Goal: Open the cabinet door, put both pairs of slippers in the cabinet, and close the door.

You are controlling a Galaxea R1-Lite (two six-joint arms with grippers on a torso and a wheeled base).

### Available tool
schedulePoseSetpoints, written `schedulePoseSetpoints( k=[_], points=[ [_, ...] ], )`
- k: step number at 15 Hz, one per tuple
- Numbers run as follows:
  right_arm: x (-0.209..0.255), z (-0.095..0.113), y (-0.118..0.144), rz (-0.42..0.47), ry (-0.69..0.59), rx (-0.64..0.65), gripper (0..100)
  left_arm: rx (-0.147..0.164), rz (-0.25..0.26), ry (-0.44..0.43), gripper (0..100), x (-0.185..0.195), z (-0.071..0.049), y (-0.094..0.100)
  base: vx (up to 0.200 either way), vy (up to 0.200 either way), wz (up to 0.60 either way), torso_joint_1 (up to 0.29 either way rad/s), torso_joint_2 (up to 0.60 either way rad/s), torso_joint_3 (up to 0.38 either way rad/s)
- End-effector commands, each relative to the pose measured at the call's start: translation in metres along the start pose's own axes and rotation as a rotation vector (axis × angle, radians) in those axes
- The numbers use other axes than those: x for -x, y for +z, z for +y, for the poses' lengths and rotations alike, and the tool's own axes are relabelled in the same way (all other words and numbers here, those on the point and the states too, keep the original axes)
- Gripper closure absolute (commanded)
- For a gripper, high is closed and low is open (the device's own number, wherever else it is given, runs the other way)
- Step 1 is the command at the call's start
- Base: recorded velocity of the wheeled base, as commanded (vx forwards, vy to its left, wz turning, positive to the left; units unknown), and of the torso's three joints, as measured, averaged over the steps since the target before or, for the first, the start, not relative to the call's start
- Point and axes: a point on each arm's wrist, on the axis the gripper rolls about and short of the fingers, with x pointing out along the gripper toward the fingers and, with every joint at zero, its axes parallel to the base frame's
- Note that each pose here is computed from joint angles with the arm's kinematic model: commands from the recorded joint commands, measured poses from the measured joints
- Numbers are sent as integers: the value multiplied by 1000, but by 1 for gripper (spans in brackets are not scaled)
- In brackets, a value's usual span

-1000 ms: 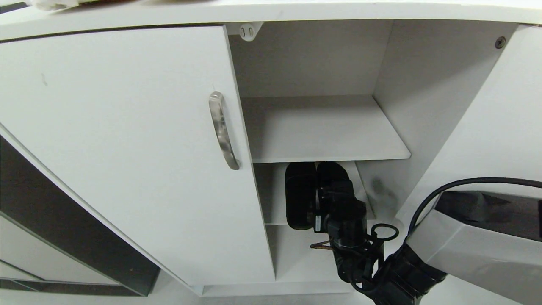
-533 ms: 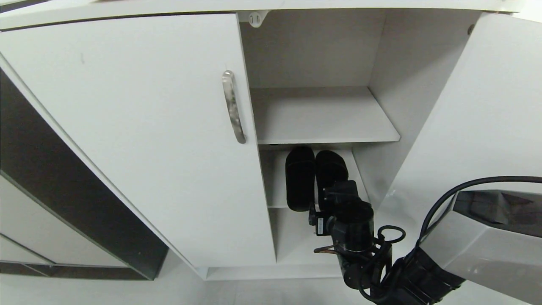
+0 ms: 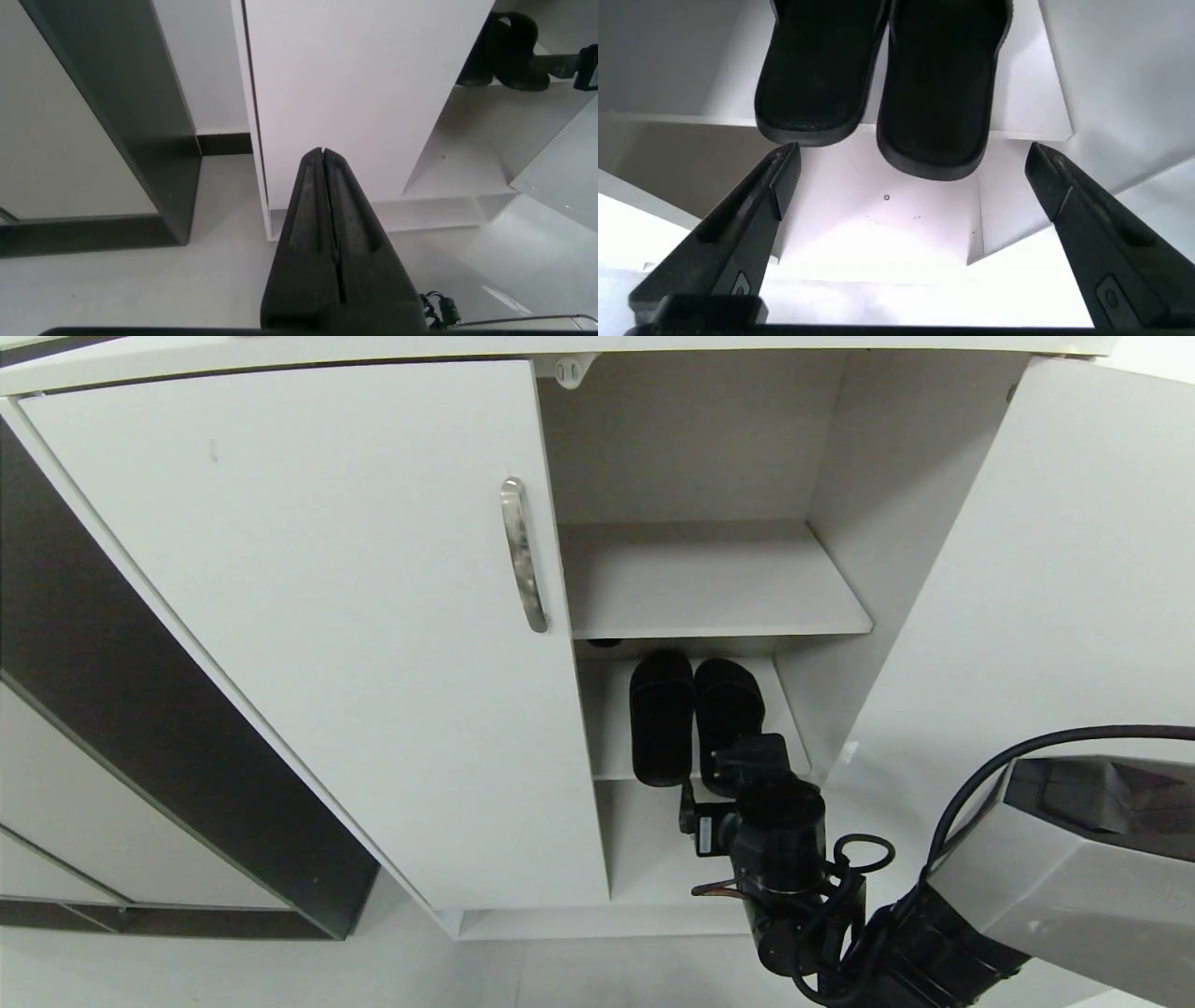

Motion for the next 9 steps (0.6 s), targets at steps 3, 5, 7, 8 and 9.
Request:
schedulePoseSetpoints(
  k=[3,5,7,8,9],
  points=[
    [0,0,-1,2,0,2,0,-2,1,0,100,0,0,0,0,0,0,0,3,98],
    [0,0,-2,4,0,4,0,-2,1,0,100,0,0,0,0,0,0,2,0,188],
    [-1,0,-3,6,1,6,0,-2,1,0,100,0,0,0,0,0,0,2,5,195],
    [-1,0,-4,9,2,8,0,-2,1,0,100,0,0,0,0,0,0,2,-2,203],
    [-1,0,-4,8,1,7,0,-2,1,0,100,0,0,0,0,0,0,2,-2,193]
  ],
)
